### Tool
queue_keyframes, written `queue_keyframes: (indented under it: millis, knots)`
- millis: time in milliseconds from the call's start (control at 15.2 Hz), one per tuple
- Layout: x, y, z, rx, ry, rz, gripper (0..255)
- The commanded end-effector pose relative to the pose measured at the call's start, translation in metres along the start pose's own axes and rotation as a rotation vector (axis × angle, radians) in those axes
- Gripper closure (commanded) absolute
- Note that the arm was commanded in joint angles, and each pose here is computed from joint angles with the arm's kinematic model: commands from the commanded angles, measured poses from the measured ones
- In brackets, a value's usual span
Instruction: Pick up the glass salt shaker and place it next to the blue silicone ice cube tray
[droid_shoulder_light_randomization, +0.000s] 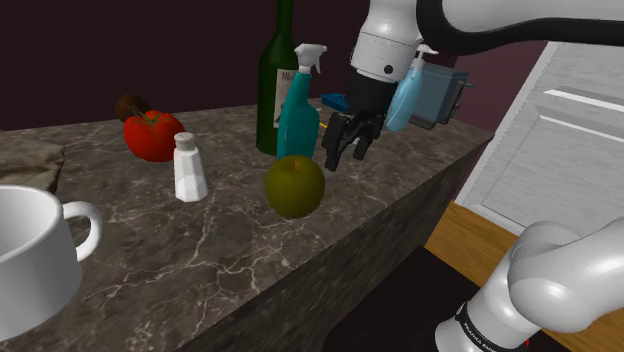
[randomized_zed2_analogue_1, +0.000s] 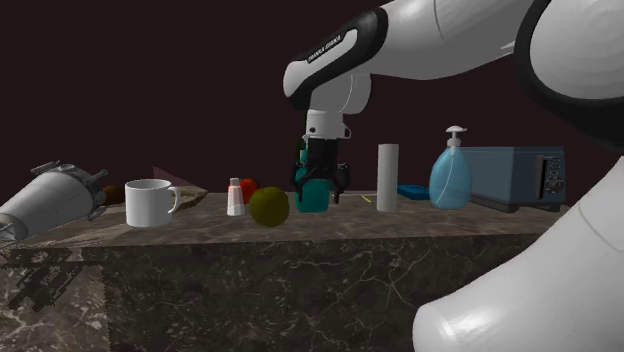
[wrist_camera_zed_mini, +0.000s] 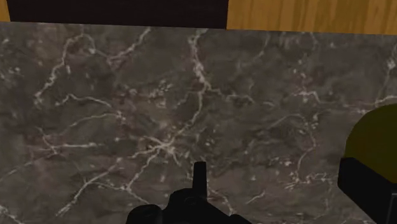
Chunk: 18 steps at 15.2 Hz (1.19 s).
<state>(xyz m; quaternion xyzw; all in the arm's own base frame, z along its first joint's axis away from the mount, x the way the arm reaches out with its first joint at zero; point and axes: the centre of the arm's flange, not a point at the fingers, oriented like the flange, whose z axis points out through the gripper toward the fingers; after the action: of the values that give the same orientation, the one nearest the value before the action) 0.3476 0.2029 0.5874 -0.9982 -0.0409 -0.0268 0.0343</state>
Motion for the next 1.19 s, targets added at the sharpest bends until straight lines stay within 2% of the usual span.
queue_keyframes:
  millis: [0, 1122]
  knots:
    - [0.014, -0.027, -0.001, 0.007, 0.02, 0.002, 0]
    - [0.097, -0.215, -0.019, 0.051, 0.187, 0.012, 0]
